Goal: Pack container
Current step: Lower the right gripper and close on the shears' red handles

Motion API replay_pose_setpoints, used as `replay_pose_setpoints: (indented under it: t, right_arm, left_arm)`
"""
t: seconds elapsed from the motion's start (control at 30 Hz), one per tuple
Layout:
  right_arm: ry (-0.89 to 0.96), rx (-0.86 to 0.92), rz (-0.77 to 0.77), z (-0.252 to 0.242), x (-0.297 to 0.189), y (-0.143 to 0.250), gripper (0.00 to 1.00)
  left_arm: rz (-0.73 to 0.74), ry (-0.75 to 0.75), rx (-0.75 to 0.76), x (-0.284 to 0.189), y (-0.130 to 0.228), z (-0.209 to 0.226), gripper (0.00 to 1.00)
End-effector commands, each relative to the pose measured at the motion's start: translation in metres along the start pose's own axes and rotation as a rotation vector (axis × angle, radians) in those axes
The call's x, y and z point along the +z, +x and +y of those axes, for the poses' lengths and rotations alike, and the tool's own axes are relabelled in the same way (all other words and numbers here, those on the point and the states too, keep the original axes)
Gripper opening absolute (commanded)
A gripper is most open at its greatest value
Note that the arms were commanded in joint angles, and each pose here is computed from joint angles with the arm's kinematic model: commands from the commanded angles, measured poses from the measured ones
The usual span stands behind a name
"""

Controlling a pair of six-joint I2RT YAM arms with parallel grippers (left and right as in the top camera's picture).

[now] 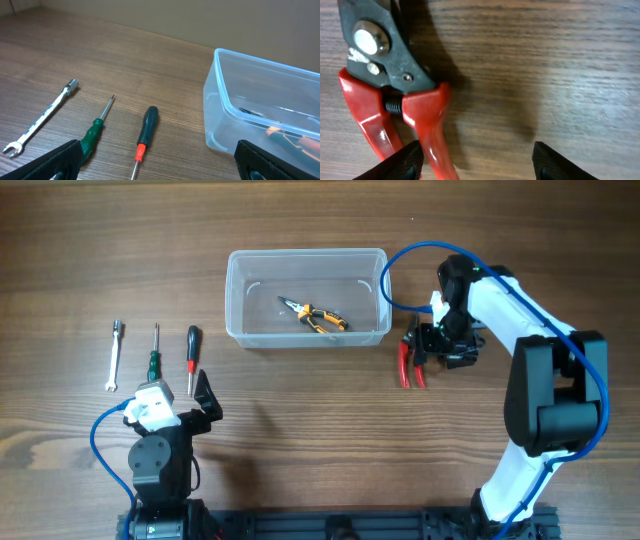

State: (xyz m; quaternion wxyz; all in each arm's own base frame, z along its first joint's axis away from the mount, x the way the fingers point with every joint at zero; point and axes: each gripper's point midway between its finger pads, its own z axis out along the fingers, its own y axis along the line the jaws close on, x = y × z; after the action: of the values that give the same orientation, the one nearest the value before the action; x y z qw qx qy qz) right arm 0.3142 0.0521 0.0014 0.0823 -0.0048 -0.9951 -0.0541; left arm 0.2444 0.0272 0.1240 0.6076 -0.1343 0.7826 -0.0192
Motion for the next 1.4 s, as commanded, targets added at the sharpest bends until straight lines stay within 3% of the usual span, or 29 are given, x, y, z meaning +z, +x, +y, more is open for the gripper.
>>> replay_pose_setpoints:
  t: [0.0, 0.17, 0.3, 0.6, 0.77, 1.0, 1.1, 1.37]
  right_arm:
    - [-0.033, 0.004, 0.012, 0.006, 0.009, 0.003, 0.70]
    - [-0.037, -0.001, -0.023, 0.007, 0.010, -0.005, 0.69]
    - [-0.068, -0.004, -0.039, 0.012, 0.010, -0.009, 0.56]
    - [-0.112, -0.011, -0.063, 0.020, 0.009, -0.015, 0.49]
    - [-0.125, -0.013, -0.061, 0.022, 0.008, -0.015, 0.36]
    - [-0.133, -0.017, -0.050, 0.024, 0.008, -0.012, 0.36]
    - [-0.132, -0.014, -0.036, 0.023, 0.009, -0.009, 0.44]
    - [-0.063, -0.127, 0.006, 0.011, 0.010, 0.003, 0.47]
  left_arm:
    - [-0.005, -0.005, -0.007, 0.000, -0.001, 0.001, 1.00]
    - [-0.005, -0.004, -0.007, 0.000, -0.001, 0.000, 1.00]
    - [-0.005, -0.005, -0.007, 0.000, -0.001, 0.001, 1.00]
    - [-0.005, -0.005, -0.007, 0.000, -0.001, 0.001, 1.00]
    - [-0.005, -0.005, -0.007, 0.000, -0.001, 0.001, 1.00]
    - [-0.005, -0.004, -0.007, 0.000, -0.001, 0.000, 1.00]
    - [-0.005, -0.005, -0.007, 0.000, -0.001, 0.001, 1.00]
    - [-0.005, -0.004, -0.007, 0.000, -0.001, 0.000, 1.00]
